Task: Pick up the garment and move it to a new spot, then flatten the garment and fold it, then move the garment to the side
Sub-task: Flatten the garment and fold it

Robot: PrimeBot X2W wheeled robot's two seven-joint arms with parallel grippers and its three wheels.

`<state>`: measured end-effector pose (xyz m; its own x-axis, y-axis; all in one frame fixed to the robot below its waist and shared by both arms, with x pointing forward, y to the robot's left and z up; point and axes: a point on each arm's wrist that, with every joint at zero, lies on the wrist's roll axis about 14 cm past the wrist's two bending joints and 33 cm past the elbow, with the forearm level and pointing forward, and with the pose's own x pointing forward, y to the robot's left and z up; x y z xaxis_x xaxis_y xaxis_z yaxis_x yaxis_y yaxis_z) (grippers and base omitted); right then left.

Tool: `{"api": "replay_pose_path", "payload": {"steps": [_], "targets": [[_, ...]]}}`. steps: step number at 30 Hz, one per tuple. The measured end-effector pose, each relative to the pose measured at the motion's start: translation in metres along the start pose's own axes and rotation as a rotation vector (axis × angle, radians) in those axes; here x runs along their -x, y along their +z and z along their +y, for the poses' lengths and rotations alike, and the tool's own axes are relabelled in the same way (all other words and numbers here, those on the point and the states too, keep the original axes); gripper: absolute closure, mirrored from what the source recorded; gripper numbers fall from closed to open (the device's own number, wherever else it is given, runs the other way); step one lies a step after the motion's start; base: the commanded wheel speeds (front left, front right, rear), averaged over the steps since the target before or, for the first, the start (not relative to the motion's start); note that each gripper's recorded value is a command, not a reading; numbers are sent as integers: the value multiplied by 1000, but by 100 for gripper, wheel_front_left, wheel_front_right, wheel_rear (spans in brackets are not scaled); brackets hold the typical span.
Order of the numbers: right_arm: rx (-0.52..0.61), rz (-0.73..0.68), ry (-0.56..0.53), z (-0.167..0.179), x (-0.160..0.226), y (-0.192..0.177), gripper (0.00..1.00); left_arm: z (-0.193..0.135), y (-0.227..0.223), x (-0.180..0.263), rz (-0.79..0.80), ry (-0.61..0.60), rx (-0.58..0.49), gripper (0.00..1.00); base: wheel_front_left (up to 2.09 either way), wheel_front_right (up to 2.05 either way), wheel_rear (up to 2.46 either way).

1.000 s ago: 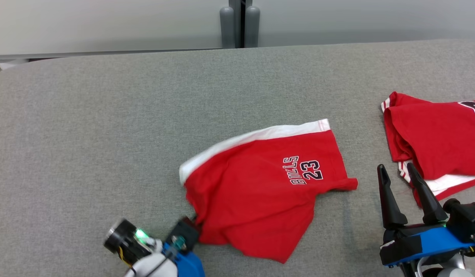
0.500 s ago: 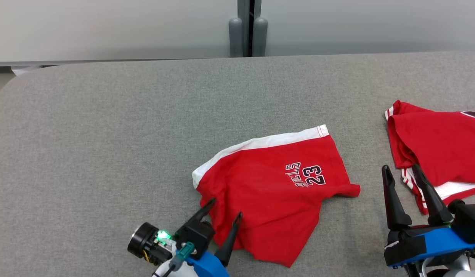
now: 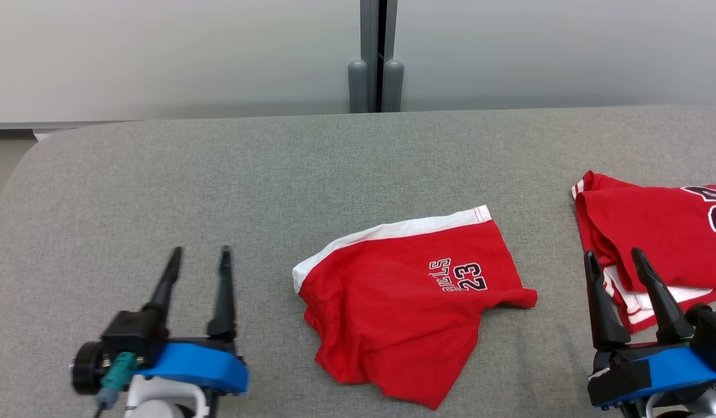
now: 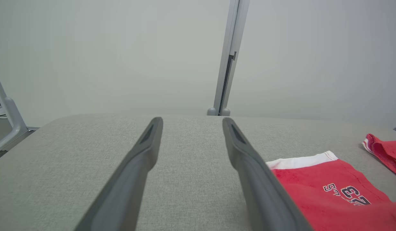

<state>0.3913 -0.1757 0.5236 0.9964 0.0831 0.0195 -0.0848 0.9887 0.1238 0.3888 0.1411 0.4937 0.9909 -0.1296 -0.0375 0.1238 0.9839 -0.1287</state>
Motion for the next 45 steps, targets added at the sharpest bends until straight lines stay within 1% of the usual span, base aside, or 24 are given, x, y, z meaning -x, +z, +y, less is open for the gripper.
{"api": "replay_pose_path", "payload": {"steps": [4,8,15,31,34,37,41,45], "targets": [[7,-6,-7,-2,3,5,0,30,6,6,-22,74,9,0,0,0,0],[17,-10,-6,-2,4,8,0,45,10,11,-32,95,-27,0,0,0,0],[21,-1,-7,-2,8,9,0,45,12,15,-36,81,-52,0,0,0,0],[10,10,-9,-3,12,8,0,39,10,15,-15,55,-62,0,0,0,0],[9,14,-10,-3,10,6,0,29,11,7,2,10,-57,0,0,0,0],[7,24,-5,-2,8,3,0,11,10,-6,44,-72,-44,0,0,0,0],[4,41,-4,-1,7,-3,0,-17,-18,-15,197,-188,19,0,0,0,0],[-4,59,-18,-6,7,-10,0,-36,-53,-14,356,-261,74,0,0,0,0]]}}
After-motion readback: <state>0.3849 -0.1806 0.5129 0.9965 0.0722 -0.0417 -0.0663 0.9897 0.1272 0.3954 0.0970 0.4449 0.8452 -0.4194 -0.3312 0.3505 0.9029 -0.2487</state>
